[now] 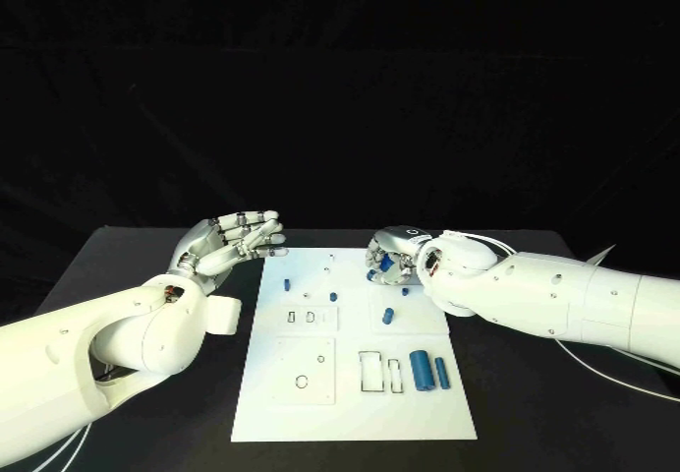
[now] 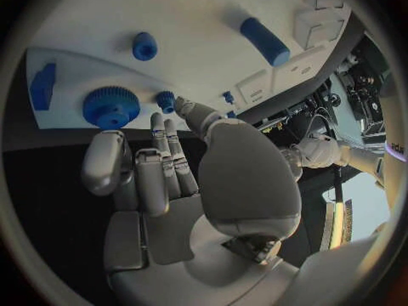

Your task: Assemble the parts on the task board

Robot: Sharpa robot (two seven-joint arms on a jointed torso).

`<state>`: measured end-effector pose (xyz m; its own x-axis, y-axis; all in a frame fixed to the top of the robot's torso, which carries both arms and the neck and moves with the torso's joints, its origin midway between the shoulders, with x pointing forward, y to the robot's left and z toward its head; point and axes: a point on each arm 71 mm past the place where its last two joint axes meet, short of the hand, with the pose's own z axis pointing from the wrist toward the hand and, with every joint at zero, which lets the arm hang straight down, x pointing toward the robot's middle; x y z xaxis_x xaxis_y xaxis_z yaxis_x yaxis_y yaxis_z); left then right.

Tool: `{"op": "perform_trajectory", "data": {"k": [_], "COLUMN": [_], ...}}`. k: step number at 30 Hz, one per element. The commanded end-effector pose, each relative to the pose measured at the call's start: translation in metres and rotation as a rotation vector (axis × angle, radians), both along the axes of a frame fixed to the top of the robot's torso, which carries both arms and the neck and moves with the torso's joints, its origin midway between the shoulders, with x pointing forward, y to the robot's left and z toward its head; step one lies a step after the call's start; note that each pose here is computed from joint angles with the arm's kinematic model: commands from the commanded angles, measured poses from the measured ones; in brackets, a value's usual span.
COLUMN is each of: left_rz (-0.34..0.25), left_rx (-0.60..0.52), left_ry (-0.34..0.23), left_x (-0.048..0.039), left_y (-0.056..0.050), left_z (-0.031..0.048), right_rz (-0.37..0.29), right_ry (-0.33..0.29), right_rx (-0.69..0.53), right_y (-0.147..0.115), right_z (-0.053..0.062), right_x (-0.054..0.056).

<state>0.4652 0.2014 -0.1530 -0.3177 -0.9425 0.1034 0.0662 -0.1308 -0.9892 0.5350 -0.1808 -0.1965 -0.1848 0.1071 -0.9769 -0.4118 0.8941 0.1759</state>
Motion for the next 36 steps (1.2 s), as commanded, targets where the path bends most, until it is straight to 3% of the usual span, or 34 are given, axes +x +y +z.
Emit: {"op": "perform_trajectory", "data": {"k": [1,36], "left_rz": [-0.023,-0.023], "left_rx": [-0.006,-0.007], "left_ry": [-0.009,-0.008], "left_x": [-0.0006,0.0001], "left_y": [-0.0024,-0.0022], "left_z": [0.0023,0.0031], "right_rz": [-0.008,-0.016], "right_ry": [-0.002,0.02], "right_rx": [-0.019,-0.039], "right_y": [0.0004,0.0056], "right_z": [-0.0006,-0.0032], "right_x": [0.0006,0.004]}}
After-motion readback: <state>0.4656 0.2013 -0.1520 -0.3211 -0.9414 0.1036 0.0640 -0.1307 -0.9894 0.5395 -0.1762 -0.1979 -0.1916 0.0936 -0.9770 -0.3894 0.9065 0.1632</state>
